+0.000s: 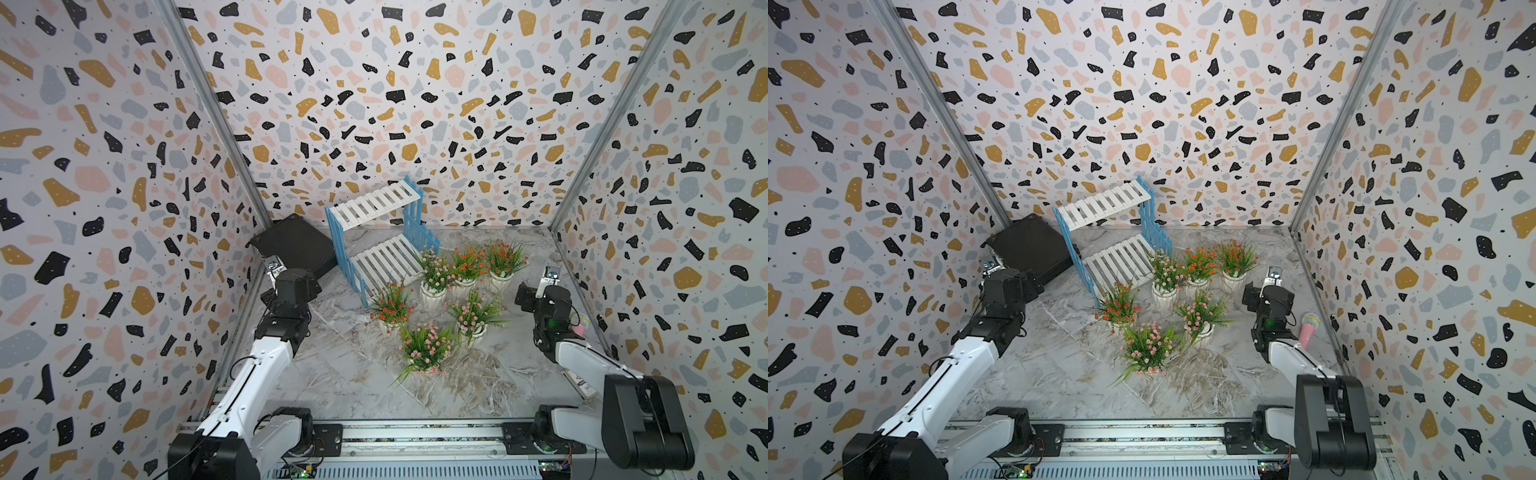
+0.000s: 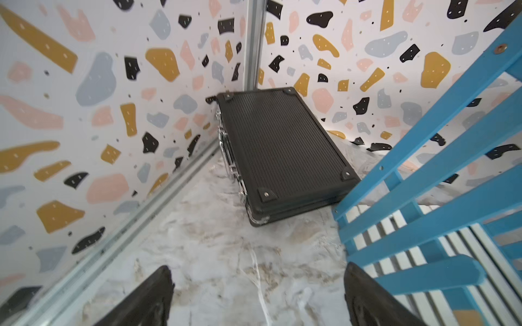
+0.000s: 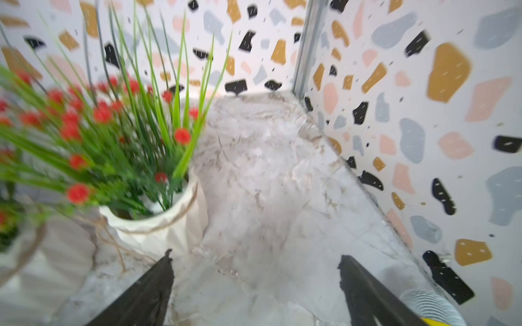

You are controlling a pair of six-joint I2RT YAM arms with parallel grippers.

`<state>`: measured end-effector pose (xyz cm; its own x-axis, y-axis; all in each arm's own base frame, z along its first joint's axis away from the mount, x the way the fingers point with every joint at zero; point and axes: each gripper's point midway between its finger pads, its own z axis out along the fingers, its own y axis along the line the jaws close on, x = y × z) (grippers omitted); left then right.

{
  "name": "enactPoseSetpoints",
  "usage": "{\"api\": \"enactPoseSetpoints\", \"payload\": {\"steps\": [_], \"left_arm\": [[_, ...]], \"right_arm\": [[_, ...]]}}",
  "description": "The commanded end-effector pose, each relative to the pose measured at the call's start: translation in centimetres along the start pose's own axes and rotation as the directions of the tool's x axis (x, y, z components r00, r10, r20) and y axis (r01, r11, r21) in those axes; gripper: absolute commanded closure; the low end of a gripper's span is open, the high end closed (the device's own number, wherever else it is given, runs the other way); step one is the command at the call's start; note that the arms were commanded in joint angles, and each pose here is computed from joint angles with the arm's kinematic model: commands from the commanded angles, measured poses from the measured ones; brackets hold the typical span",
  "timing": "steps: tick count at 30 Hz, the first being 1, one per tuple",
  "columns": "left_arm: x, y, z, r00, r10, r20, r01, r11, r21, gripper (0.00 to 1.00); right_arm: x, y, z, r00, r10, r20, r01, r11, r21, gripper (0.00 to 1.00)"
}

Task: Place the baby's breath potted plants on the rack by color
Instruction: Adjust the rack at the center of the board.

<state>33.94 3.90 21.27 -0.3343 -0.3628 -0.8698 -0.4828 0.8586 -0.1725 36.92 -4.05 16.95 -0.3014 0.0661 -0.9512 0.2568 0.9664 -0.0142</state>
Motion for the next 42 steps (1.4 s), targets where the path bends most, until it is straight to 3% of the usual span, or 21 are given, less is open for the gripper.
{"api": "enactPoseSetpoints", "payload": {"steps": [1, 4, 7, 14, 24, 31, 34, 39, 42], "left_arm": [[2.4, 0.2, -1.8, 0.989, -0.08, -0.121, 0.076, 0.996, -0.04, 0.07], [3.1, -1.4, -2.9, 0.984, -0.111, -0.142, 0.112, 0.994, -0.001, 0.07], [4.1, -3.7, -3.7, 0.98, -0.097, -0.177, 0.102, 0.995, 0.023, 0.07], [4.2, -10.1, -5.2, 0.983, -0.056, -0.175, 0.076, 0.991, 0.109, 0.07], [6.0, -15.1, -2.5, 0.978, -0.006, -0.21, 0.029, 0.994, 0.107, 0.08], [5.9, -16.8, -0.8, 0.982, -0.004, -0.188, 0.019, 0.996, 0.082, 0.13], [6.1, -17.3, -0.1, 0.983, 0.004, -0.183, 0.009, 0.998, 0.07, 0.21], [6.6, -17.8, 0.6, 0.984, 0.008, -0.178, 0.004, 0.998, 0.066, 0.49], [6.9, -17.8, 1.0, 0.984, 0.014, -0.179, -0.004, 0.998, 0.055, 0.59]], "right_arm": [[-0.1, -0.1, -2.1, 0.995, 0.044, -0.087, -0.042, 0.999, 0.025, 0.07], [-1.8, 1.4, -3.3, 0.988, 0.055, -0.144, -0.061, 0.997, -0.036, 0.01], [-2.6, 3.2, -4.2, 0.974, 0.071, -0.215, -0.099, 0.988, -0.119, 0.0], [-3.7, 6.4, -5.7, 0.966, 0.042, -0.256, -0.108, 0.963, -0.249, 0.01], [-5.0, 9.0, -6.9, 0.96, 0.007, -0.279, -0.11, 0.927, -0.359, 0.05], [-4.8, 9.2, -6.5, 0.958, -0.009, -0.287, -0.1, 0.926, -0.364, 0.07], [-5.2, 9.6, -6.6, 0.958, -0.004, -0.285, -0.109, 0.919, -0.379, 0.09], [-5.7, 9.5, -6.7, 0.959, -0.003, -0.282, -0.107, 0.921, -0.374, 0.1], [-5.5, 9.6, -6.7, 0.959, -0.002, -0.282, -0.109, 0.92, -0.376, 0.1]]}}
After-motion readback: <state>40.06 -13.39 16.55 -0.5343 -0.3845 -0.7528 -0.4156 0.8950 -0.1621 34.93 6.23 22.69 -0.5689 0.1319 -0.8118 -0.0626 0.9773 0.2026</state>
